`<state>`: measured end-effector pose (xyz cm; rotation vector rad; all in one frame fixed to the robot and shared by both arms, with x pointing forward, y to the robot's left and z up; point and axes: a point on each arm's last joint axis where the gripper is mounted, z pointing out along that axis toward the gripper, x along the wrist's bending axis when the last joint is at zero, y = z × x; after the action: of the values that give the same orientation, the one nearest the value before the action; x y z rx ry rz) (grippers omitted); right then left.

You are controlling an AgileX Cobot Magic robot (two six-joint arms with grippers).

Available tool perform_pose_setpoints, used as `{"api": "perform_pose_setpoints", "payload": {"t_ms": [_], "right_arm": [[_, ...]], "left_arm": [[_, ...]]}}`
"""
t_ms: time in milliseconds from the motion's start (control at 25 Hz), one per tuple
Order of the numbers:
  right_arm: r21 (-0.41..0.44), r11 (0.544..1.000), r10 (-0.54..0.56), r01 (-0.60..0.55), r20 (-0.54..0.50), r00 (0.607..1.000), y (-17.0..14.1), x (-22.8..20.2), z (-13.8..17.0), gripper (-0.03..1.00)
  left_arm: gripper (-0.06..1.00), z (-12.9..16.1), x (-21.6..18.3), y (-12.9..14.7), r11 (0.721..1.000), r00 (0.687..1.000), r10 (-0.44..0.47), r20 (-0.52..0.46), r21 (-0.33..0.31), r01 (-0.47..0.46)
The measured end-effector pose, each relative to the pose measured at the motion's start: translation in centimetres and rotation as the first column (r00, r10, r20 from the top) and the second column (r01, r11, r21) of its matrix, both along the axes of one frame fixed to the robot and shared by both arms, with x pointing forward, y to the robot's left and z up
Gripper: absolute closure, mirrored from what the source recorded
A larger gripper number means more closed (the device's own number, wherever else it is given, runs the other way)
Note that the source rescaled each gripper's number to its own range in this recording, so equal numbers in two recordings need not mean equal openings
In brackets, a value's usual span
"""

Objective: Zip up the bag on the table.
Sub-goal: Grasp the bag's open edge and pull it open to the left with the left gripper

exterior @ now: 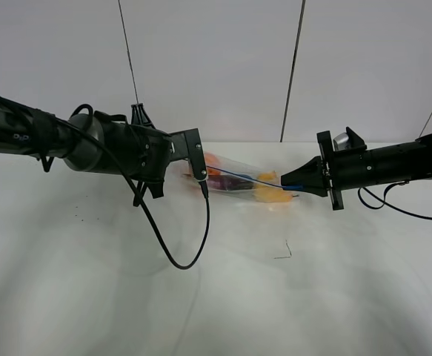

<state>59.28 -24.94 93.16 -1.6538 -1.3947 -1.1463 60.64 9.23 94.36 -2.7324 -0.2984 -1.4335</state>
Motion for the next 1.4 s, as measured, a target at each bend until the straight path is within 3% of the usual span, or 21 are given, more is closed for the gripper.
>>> {"api": "perform_pose_setpoints", "payload": {"t_ms": [560,920,1400], "right_arm": [[0.003,1.0,-0.003,0.003,0.001,1.0,0.0,0.03,0.02,0.97],[0.003,1.0,-0.004,0.004,0.001,1.0,0.0,0.03,0.03,0.97],[0.005,1.0,-0.004,0.004,0.007,1.0,0.01,0.06,0.05,0.97]], "left_arm": [[0.94,-0.1,0.27,0.4,1.0,1.0,0.009,-0.01,-0.023,-0.009],[0.94,-0.11,0.26,0.4,0.987,0.996,0.089,-0.001,-0.134,-0.089],[0.94,-0.09,0.27,0.48,0.986,0.995,0.099,0.002,-0.134,-0.098]]}}
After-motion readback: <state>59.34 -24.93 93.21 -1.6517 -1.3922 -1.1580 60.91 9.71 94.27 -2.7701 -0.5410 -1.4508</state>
